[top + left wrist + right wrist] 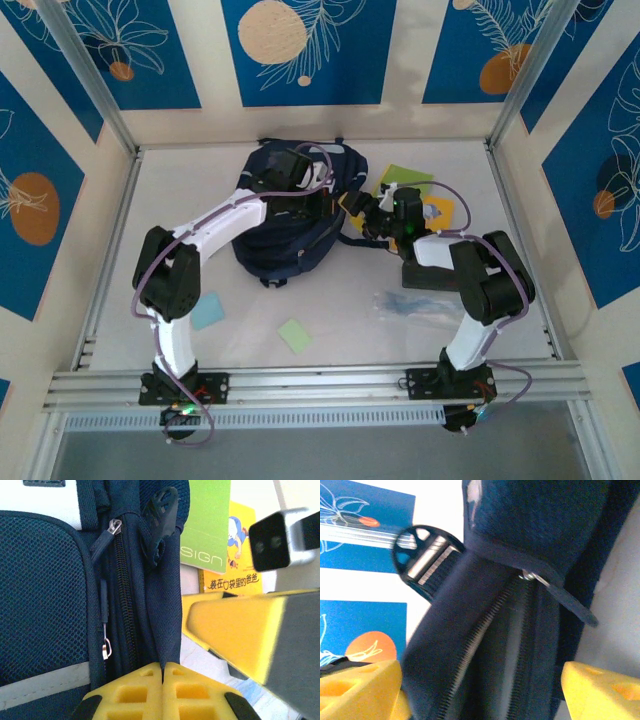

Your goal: Pack the student bag

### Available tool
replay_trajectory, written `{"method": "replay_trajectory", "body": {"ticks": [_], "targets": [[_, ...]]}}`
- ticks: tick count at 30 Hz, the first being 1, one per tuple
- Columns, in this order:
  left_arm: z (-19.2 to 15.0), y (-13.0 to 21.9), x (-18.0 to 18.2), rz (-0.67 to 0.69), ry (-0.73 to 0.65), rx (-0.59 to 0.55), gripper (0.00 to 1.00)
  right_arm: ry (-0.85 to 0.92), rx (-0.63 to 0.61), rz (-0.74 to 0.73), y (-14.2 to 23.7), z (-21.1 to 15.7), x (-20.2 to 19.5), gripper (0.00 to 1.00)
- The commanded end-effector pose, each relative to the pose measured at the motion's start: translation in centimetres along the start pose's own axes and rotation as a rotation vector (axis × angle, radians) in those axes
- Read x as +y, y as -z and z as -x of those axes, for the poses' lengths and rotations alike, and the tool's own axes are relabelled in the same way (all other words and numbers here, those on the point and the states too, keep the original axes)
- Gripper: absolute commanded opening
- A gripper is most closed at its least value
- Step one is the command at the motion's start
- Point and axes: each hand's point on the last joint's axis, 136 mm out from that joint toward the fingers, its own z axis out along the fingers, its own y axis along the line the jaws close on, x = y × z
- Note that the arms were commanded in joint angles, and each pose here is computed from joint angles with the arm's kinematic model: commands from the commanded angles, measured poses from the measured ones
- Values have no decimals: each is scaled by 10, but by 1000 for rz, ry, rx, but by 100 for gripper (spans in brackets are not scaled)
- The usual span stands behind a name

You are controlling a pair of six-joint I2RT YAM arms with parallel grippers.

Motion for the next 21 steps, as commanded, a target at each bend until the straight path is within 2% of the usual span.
{"method": "replay_trajectory", "body": {"ticks": [1, 5, 15, 16, 17, 18, 21], "targets": [[0, 9, -9, -12, -56, -6, 0, 13, -19, 52, 14, 6, 25, 83], [-1, 5, -8, -16, -62, 1, 0, 25, 21, 36, 14, -6, 31, 84], [-2, 10, -20, -43, -107, -4, 0, -62, 127, 53, -38, -31, 23, 82], [-3, 11, -22, -47, -116, -1, 0, -58, 120, 67, -42, -28, 26, 77], [-5, 11, -24, -47, -121, 3, 0, -56, 116, 77, -45, -25, 29, 67], [-8, 12, -24, -45, -126, 12, 0, -54, 112, 83, -48, -21, 32, 48], [-18, 22, -27, -37, -126, 38, 0, -49, 94, 85, -50, -11, 39, 14]]}}
